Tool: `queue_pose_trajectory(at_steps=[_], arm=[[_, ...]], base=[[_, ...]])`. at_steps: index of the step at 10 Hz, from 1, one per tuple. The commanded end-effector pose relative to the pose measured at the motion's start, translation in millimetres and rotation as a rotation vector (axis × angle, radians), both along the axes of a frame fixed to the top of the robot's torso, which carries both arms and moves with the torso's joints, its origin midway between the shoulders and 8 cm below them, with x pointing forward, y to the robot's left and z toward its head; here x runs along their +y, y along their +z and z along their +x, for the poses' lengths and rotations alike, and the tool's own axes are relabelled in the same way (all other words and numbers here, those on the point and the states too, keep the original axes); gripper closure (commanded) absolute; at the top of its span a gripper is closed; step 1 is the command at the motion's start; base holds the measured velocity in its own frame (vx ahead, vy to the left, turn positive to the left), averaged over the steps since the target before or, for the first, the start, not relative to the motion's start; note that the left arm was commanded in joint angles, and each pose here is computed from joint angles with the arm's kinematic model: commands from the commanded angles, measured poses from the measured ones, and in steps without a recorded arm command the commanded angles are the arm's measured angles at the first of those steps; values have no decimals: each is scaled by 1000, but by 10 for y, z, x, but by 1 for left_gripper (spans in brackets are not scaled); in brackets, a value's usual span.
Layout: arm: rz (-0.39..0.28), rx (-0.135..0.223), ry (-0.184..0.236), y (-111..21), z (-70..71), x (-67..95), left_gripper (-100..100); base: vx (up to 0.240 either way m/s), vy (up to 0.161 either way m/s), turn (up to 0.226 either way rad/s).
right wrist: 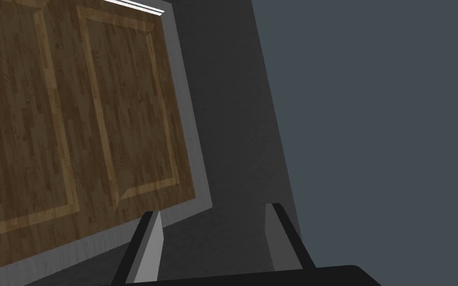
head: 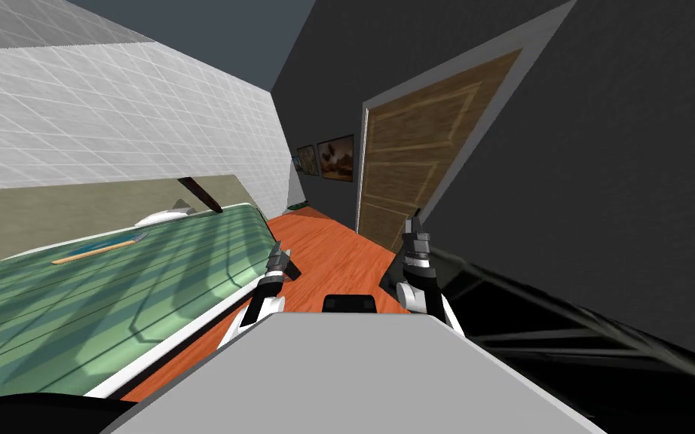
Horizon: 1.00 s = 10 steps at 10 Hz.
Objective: Push the door open
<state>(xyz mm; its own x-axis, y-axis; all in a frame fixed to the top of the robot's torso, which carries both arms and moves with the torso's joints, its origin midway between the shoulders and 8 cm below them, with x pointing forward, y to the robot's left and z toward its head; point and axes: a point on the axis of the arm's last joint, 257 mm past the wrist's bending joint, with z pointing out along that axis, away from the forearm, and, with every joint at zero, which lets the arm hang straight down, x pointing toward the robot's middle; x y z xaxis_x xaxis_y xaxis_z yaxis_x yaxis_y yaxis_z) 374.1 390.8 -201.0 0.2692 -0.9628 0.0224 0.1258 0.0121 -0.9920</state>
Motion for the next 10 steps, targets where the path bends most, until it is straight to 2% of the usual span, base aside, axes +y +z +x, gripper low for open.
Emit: queue_pose_trajectory(at_steps=[1,4,6,8,10], arm=[[-13,63,21,-228,-44,116,-100],[-32,157,56,-574,-130,289,-100],[-41,194,71,-710,-174,359,-100],[-61,273,106,-1000,-284,505,-100],[-73,313,125,-1150,-352,579,-100]], base=[[162,87,259],[161,77,227],[119,30,133],[159,41,261],[129,34,169]])
